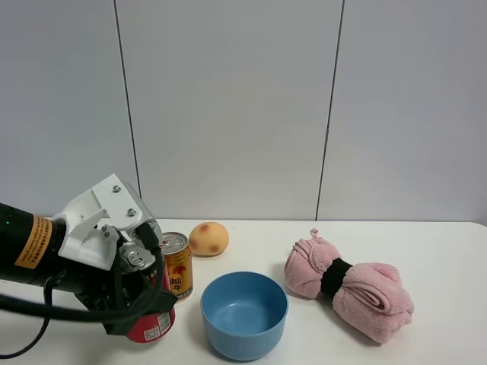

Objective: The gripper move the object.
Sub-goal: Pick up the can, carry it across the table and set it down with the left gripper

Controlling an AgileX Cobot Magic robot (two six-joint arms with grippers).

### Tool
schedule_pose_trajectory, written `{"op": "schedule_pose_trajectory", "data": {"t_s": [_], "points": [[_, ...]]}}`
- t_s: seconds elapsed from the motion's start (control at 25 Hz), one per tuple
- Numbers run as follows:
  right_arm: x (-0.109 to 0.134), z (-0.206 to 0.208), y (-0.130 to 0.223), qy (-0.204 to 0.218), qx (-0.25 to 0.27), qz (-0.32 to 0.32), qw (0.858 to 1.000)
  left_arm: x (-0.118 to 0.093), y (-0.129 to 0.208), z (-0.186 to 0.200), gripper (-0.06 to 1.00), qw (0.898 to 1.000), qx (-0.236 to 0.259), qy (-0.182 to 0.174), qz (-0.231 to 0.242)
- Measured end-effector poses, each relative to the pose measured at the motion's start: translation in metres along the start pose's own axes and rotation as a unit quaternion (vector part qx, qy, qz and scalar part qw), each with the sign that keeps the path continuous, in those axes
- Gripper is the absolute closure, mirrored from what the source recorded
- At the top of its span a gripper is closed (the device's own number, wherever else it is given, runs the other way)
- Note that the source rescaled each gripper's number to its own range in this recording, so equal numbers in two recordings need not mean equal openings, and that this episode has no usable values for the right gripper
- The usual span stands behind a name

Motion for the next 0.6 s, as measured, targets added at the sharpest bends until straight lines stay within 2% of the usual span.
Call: {"op": "schedule_pose_trajectory", "data": {"t_s": [0.16, 0.4, 0.6], "points": [[0.000, 0.000, 0.000, 0.000, 0.000, 0.000, 1.000, -0.005, 0.010, -0.007, 0.94, 0.999, 0.010, 0.034, -0.039], [0.000, 0.000, 0.000, 0.000, 0.000, 0.000, 1.000, 0.001, 0.013, -0.007, 0.94, 0.999, 0.005, 0.033, -0.039], [0.000, 0.000, 0.000, 0.000, 0.000, 0.000, 1.000, 0.001, 0.013, -0.007, 0.94, 0.996, 0.002, 0.034, -0.078]]}}
Point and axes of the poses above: a point on each arm's last joint axis where the gripper is mounted, z pointing back along that axis away from the gripper, x along the wrist's bending axis when the last joint is at zero, y = z × x, the point moved 4 cm from there along -z, pointing out along that axis toward the gripper, and after that the axes turned 7 degrees about z, right-handed, at the moved point
